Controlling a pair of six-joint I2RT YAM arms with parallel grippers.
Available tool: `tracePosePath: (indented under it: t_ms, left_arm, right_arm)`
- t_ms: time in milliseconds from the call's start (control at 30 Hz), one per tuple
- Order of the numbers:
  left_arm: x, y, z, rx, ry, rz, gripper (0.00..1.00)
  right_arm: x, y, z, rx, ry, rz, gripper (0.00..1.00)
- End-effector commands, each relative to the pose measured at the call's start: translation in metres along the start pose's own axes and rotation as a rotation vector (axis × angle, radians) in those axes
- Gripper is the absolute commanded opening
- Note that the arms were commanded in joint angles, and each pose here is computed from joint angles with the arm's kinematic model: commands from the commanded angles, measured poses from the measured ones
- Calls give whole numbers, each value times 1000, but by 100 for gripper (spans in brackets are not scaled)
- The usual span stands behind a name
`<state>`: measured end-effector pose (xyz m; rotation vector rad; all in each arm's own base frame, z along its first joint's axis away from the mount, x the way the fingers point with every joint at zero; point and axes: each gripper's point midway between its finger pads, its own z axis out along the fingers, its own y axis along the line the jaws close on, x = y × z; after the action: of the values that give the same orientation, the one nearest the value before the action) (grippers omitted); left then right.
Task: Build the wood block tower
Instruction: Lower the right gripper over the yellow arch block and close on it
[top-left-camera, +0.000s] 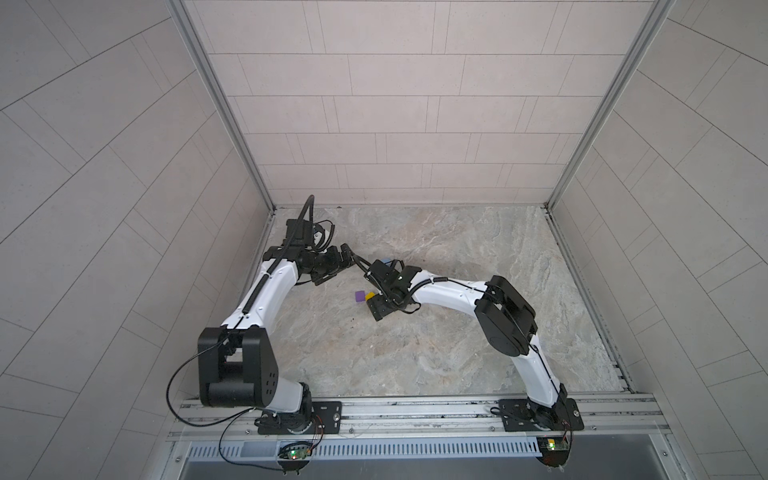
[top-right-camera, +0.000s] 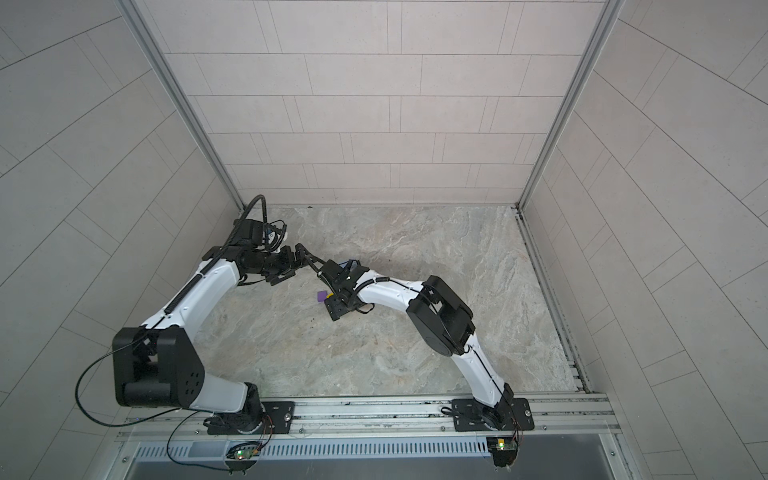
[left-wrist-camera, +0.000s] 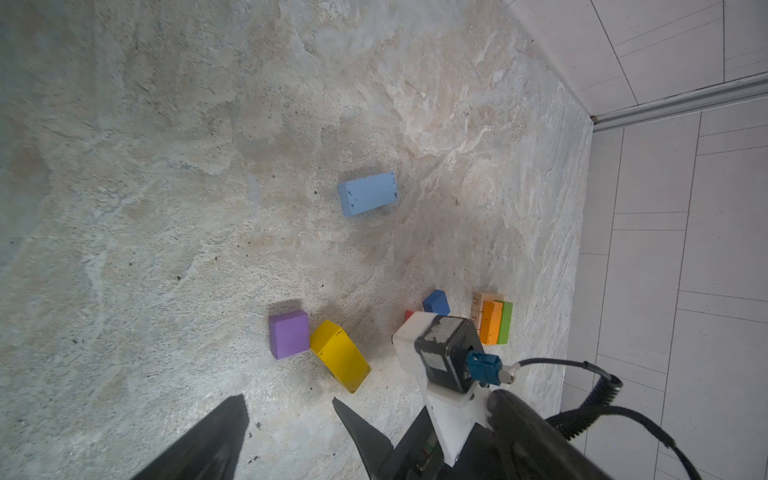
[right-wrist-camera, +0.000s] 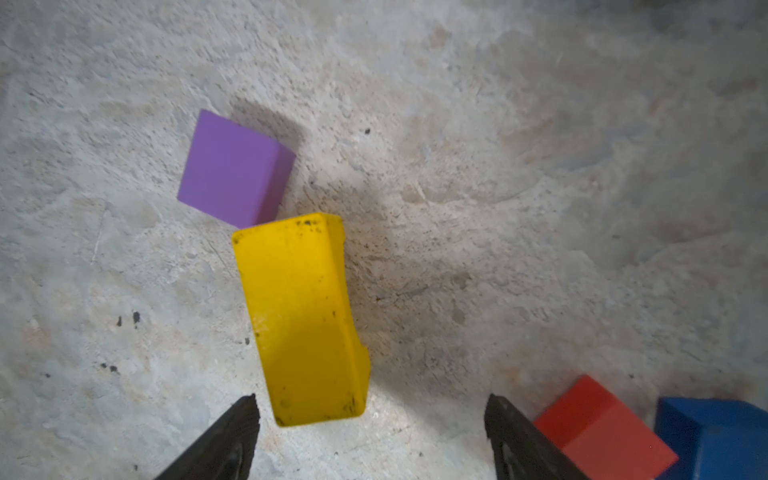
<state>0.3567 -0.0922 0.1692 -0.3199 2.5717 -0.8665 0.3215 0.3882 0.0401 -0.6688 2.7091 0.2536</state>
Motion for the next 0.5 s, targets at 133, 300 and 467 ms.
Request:
tracePosePath:
  t_ms: [133,300,467]
  left_arm:
    - [0,-2,-5,20,-17,-2,99]
    - [0,-2,-4,20,-16,-3,99]
    - [-1,-2,-5,22,-18,-5,99]
  right_arm:
    - [4,-10,7,73,25,21,86]
    - [6,-15,10,97,36,24,86]
    - [5,-24,10,115,36,46,86]
